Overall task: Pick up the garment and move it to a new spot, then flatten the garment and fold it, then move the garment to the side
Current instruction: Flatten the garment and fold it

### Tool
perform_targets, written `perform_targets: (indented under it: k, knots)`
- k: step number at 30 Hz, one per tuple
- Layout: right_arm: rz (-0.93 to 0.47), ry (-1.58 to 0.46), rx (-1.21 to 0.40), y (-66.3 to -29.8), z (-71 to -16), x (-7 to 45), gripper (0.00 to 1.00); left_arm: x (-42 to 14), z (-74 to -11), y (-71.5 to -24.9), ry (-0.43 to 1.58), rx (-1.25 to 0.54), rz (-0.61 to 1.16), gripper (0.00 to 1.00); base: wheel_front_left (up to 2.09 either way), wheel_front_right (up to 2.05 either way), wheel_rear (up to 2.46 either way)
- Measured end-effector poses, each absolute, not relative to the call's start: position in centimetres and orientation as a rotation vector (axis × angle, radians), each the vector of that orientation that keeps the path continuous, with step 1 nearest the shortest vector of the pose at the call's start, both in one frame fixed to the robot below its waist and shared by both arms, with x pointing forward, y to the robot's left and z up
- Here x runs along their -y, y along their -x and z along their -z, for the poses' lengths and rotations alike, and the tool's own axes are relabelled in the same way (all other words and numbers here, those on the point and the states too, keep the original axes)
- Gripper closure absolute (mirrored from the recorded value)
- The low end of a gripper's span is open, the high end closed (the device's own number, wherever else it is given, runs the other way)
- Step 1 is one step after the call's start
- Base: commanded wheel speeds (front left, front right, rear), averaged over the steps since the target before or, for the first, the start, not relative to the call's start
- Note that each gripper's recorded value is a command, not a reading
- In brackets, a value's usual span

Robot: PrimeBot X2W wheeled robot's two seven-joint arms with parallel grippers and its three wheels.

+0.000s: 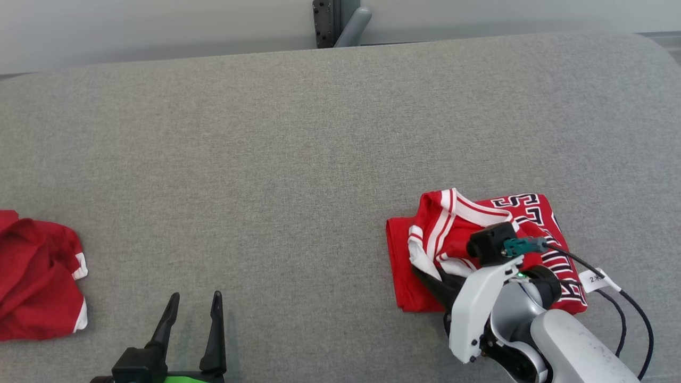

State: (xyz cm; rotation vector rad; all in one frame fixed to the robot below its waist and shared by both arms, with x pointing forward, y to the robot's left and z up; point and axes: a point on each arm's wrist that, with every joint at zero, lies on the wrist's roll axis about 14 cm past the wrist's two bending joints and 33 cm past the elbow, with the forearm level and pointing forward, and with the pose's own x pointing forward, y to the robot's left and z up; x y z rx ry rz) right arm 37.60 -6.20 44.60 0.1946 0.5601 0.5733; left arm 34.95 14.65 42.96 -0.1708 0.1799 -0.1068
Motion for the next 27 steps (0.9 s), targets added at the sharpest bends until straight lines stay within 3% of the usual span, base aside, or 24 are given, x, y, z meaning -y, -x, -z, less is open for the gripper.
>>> perform_targets:
  k: [4, 5, 6, 7, 13, 17, 21, 23, 27]
  knots:
    - [-0.599, -0.159, -0.580, -37.1, -43.9, 5.2, 1.00, -15.1, -43.0, -34.7, 0.171, -0.179, 0.090, 0.00, 0.00, 0.00, 0.00]
    - [-0.601, -0.146, -0.582, -37.0, -43.8, 5.1, 0.67, -15.3, -42.8, -34.6, 0.171, -0.184, 0.085, 0.00, 0.00, 0.00, 0.00]
    - [-0.602, -0.137, -0.577, -37.0, -43.8, 5.1, 0.18, -15.3, -42.8, -34.5, 0.172, -0.186, 0.083, 0.00, 0.00, 0.00, 0.00]
    - [-0.604, -0.131, -0.568, -37.1, -43.9, 5.0, 0.00, -15.4, -42.7, -34.4, 0.176, -0.188, 0.080, 0.00, 0.00, 0.00, 0.00]
    - [-0.628, -0.208, -0.446, -36.7, -47.1, 4.2, 0.00, -15.6, -42.7, -33.9, 0.185, -0.190, 0.067, 0.00, 0.00, 0.00, 0.00]
    - [-0.581, -0.270, -0.328, -36.5, -50.0, 6.5, 0.00, -16.0, -42.8, -33.3, 0.192, -0.188, 0.052, 0.00, 0.00, 0.00, 0.00]
    - [-0.410, -0.294, -0.162, -37.2, -52.7, 12.1, 0.00, -16.5, -43.6, -33.1, 0.206, -0.161, 0.030, 0.00, 0.00, 0.00, 0.00]
    - [-0.264, -0.199, -0.064, -37.1, -53.3, 17.0, 0.00, -16.2, -43.8, -32.7, 0.214, -0.156, 0.030, 0.00, 0.00, 0.00, 0.00]
    - [-0.072, -0.163, 0.004, -35.4, -52.0, 22.1, 0.00, -15.8, -44.2, -32.0, 0.224, -0.147, 0.035, 0.00, 0.00, 0.00, 0.00]
